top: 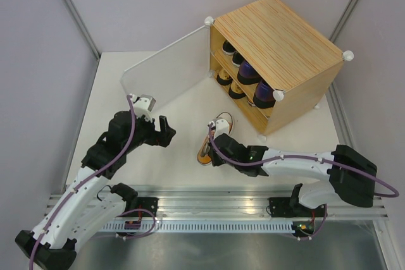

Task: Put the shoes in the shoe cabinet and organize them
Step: Adjust the shoe at the center of the board.

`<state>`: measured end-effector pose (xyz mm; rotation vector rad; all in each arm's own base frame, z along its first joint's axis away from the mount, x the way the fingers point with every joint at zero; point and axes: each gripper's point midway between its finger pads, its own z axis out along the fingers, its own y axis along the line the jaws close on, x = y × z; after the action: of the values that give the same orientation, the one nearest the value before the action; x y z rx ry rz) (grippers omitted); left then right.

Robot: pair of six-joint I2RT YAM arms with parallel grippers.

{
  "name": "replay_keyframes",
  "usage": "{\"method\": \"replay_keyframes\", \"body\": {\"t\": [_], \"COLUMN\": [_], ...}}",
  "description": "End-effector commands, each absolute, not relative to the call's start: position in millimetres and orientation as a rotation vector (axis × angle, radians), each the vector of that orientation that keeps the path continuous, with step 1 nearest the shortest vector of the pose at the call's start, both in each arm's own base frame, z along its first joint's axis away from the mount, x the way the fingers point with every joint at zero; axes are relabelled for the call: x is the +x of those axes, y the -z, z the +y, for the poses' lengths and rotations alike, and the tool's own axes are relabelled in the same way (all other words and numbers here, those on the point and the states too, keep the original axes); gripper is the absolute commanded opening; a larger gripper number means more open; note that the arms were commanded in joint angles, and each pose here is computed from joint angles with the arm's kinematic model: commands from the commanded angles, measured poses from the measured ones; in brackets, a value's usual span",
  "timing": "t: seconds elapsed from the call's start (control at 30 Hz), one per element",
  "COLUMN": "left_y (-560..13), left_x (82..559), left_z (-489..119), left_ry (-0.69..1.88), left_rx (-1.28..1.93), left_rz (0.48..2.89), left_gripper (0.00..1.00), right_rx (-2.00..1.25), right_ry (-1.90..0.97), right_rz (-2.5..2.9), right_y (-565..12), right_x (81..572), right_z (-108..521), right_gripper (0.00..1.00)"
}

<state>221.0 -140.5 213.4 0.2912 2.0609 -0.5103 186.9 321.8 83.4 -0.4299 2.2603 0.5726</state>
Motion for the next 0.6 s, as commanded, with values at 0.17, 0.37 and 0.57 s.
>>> {"method": "replay_keyframes", "body": {"t": [0.17, 0.37, 0.57], "left_y": [-216, -206, -202], "left_x": [223, 225, 230], "left_z": [-138, -144, -153], "left_ry": [0.489, 0.516, 0.563], "left_rx": [0.315, 0.302, 0.197], "left_rz": [2.045, 2.092, 2.177], "left_gripper": [0.93, 0.94, 0.93], "right_rx": [-0.330, -0.269, -0.193], "right_ry": [-0.578, -0.549, -0.548], "right_rz": [2.197, 2.160, 2.062], "right_y": [-111, -132, -182], "right_x": [184, 180, 180], "right_z": [289, 257, 224], "right_gripper": [0.02, 0.25, 0.36]}}
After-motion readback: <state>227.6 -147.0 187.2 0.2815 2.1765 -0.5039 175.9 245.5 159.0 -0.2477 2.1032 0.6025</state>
